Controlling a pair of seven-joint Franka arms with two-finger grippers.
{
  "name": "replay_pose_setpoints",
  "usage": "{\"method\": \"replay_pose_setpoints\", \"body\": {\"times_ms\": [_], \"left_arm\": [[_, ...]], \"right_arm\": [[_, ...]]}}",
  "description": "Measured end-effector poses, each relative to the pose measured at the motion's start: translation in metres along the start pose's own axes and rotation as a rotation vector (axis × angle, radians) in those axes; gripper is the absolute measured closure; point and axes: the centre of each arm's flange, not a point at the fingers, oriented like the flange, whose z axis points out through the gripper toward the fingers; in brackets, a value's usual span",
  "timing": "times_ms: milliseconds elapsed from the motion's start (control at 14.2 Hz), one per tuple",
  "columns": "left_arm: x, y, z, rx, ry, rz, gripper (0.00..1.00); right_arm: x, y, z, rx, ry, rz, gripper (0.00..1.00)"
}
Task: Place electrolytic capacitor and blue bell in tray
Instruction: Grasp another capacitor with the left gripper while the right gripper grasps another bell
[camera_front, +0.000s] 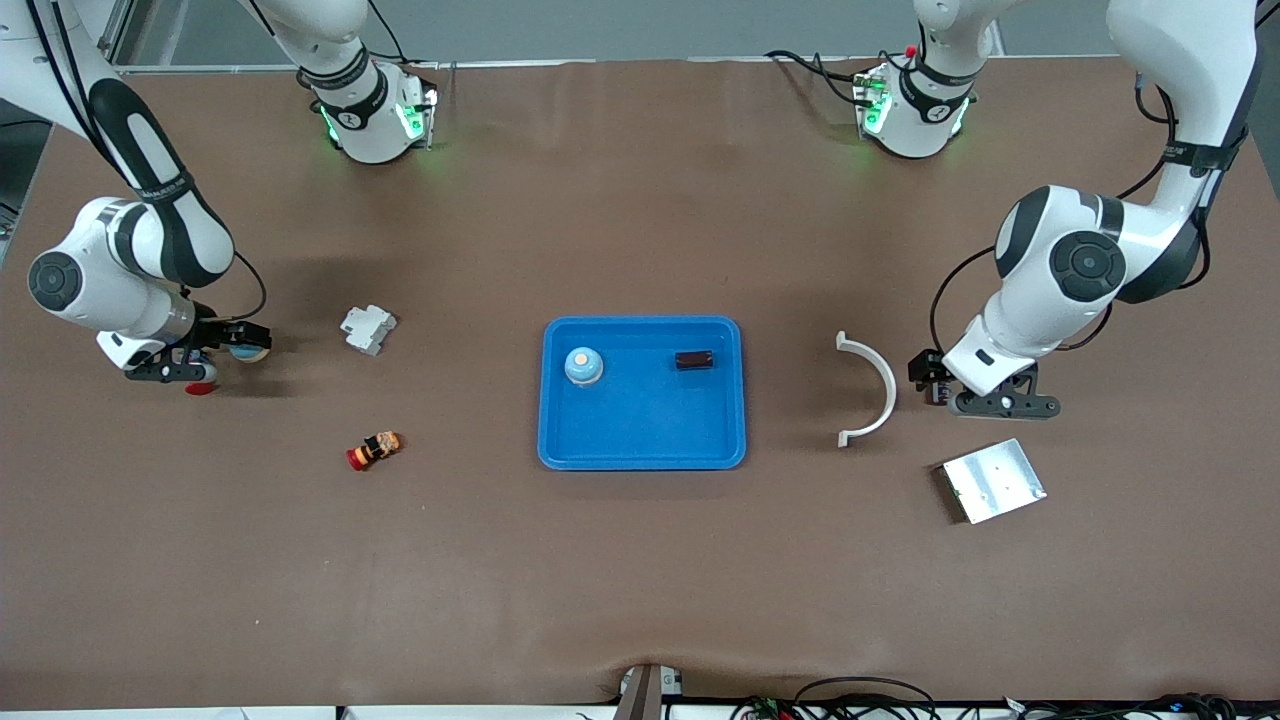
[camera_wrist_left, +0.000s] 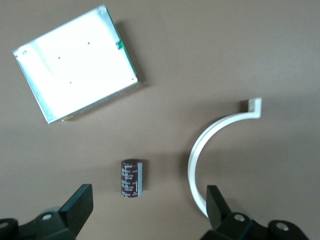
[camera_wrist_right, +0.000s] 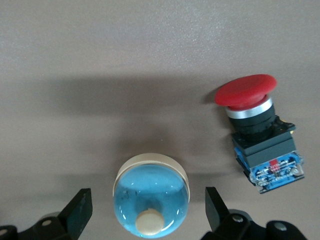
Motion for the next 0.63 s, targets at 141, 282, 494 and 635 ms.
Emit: {"method": "replay_pose_setpoints", "body": {"times_ms": [141, 282, 494, 635], "left_arm": [[-0.012, -0.006, 0.014, -0.014, 0.013, 0.012, 0.00], [-0.022, -0.016, 0.026, -0.027, 0.026, 0.020, 0.00], [-0.029, -0.023, 0.041, -0.050, 0.031, 0.019, 0.00], [-0.030, -0.031, 0.056, -0.066, 0.033, 0.015, 0.00]], "right_arm": [[-0.001, 0.000, 0.001, 0.001, -0.002, 0.000, 0.00], [-0.002, -0.001, 0.002, 0.002, -0.005, -0.002, 0.04], [-0.002, -0.001, 0.003, 0.001, -0.007, -0.003, 0.34], [-0.002, -0.001, 0.003, 0.001, -0.007, -0.003, 0.36]]}}
